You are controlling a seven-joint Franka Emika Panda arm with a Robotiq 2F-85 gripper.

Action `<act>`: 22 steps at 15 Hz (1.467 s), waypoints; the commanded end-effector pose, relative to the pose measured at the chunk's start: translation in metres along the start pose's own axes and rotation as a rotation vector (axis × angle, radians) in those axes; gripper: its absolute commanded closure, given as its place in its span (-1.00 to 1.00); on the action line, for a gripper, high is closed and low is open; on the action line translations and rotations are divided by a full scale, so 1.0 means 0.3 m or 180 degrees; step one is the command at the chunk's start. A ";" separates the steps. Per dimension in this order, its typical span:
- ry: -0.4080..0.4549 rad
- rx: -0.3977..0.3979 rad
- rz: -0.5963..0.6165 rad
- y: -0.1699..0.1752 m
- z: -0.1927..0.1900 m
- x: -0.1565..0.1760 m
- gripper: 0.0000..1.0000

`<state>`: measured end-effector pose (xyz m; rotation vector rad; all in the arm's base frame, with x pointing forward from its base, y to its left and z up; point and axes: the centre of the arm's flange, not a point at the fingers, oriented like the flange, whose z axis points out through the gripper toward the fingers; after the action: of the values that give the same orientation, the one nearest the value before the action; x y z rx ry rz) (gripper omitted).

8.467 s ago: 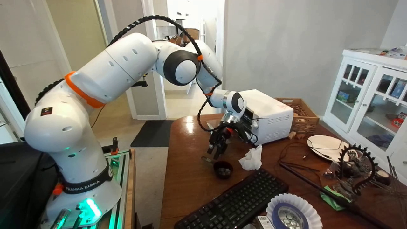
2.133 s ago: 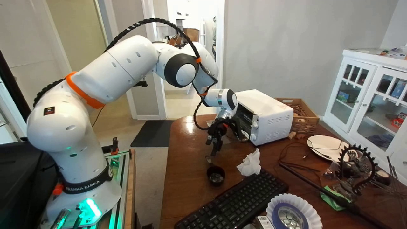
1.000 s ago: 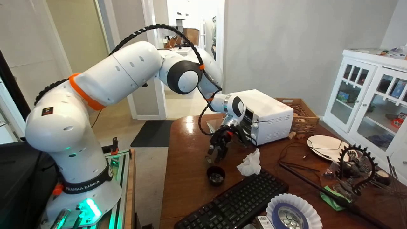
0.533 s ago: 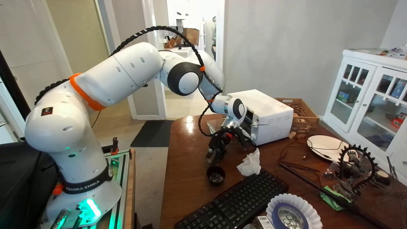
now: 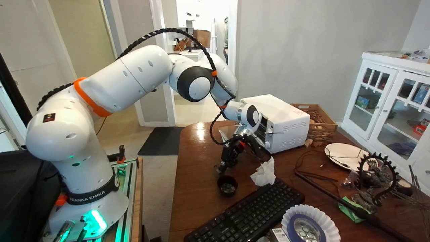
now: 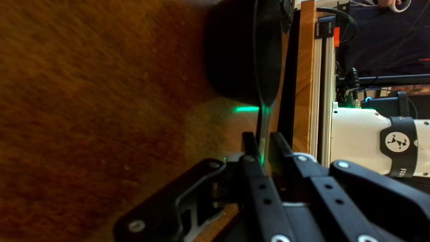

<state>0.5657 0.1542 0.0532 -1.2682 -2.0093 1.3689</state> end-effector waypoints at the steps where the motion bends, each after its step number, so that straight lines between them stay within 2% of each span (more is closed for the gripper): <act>1: 0.0103 0.0049 0.0058 0.008 0.012 0.005 0.96; 2: 0.0112 0.0061 0.0065 0.007 0.013 0.004 1.00; 3: 0.0112 0.0081 0.0073 0.006 0.015 0.004 0.53; 5: 0.0130 0.0101 0.0082 0.006 0.014 0.004 0.27; 13: 0.0176 0.0251 0.0122 0.002 0.028 0.019 -0.96; 16: 0.0181 0.0356 0.0136 -0.007 0.044 0.026 -0.98; 17: 0.0179 0.0384 0.0141 -0.009 0.049 0.027 -0.76; 19: 0.0176 0.0430 0.0145 -0.009 0.057 0.029 -0.48; 20: 0.0177 0.0446 0.0146 -0.010 0.059 0.028 -0.14; 22: 0.0175 0.0487 0.0144 -0.011 0.064 0.030 0.18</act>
<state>0.5497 0.1495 0.0527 -1.2699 -1.8681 1.4514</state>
